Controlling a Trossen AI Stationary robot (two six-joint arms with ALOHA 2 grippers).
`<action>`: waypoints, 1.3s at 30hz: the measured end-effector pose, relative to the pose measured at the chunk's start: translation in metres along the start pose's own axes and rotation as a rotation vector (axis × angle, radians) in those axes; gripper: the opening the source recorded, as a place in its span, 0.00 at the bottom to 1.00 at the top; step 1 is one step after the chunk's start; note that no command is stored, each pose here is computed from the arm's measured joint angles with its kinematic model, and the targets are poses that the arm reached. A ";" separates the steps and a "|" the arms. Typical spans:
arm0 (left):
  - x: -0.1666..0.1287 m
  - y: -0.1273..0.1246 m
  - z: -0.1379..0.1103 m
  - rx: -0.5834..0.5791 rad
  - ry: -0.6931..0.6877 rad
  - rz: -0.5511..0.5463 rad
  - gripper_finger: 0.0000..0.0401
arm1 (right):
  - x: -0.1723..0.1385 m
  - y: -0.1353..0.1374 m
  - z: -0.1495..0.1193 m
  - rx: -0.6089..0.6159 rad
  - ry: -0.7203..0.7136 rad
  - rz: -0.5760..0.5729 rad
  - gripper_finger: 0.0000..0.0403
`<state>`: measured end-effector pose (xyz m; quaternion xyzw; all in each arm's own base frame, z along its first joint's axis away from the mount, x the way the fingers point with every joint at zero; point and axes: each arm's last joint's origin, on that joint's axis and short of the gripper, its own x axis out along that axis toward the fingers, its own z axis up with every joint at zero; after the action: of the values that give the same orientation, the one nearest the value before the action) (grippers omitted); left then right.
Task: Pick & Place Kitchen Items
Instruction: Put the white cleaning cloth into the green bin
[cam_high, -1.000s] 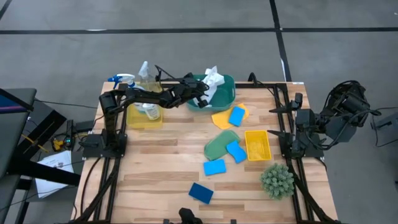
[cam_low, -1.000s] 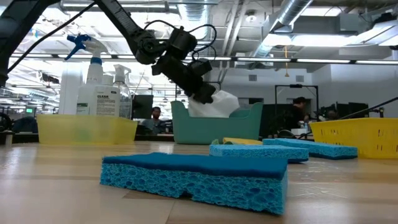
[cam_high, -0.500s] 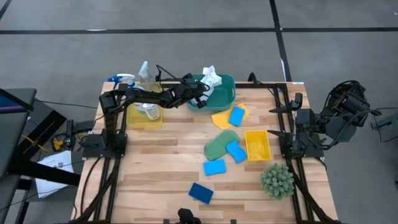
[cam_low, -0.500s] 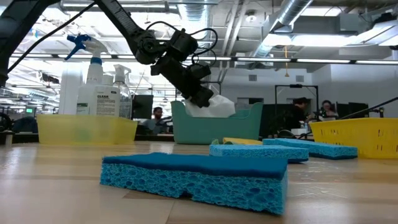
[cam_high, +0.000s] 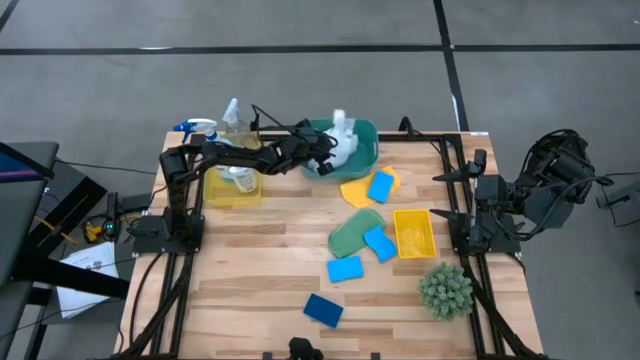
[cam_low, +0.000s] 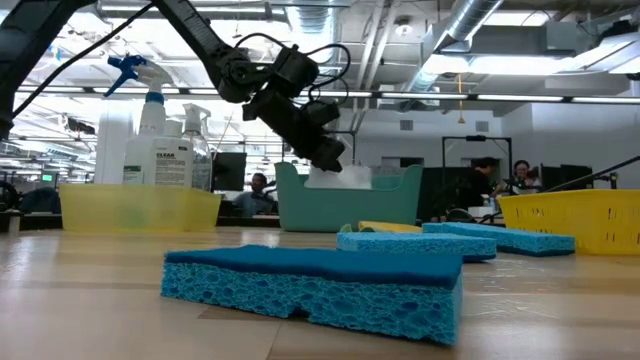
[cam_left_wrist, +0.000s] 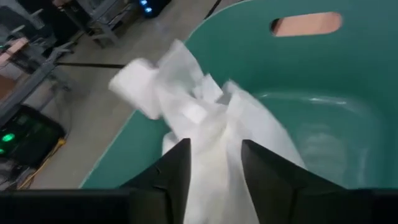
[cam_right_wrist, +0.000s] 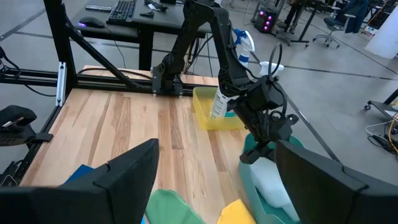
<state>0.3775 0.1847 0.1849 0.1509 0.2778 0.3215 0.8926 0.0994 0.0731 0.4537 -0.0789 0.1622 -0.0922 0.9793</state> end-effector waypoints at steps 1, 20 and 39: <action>0.000 0.000 0.000 0.000 -0.002 -0.005 0.37 | 0.000 0.000 0.000 0.000 0.000 0.000 0.77; 0.000 0.002 0.005 -0.045 -0.052 0.009 0.34 | 0.000 0.000 0.000 -0.002 0.000 0.000 0.77; 0.000 0.012 0.015 -0.397 -0.160 0.035 0.00 | 0.000 0.000 0.001 -0.019 -0.005 0.002 0.77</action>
<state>0.3806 0.1925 0.2015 0.0019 0.1346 0.3724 0.9183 0.0997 0.0734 0.4544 -0.0882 0.1606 -0.0896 0.9790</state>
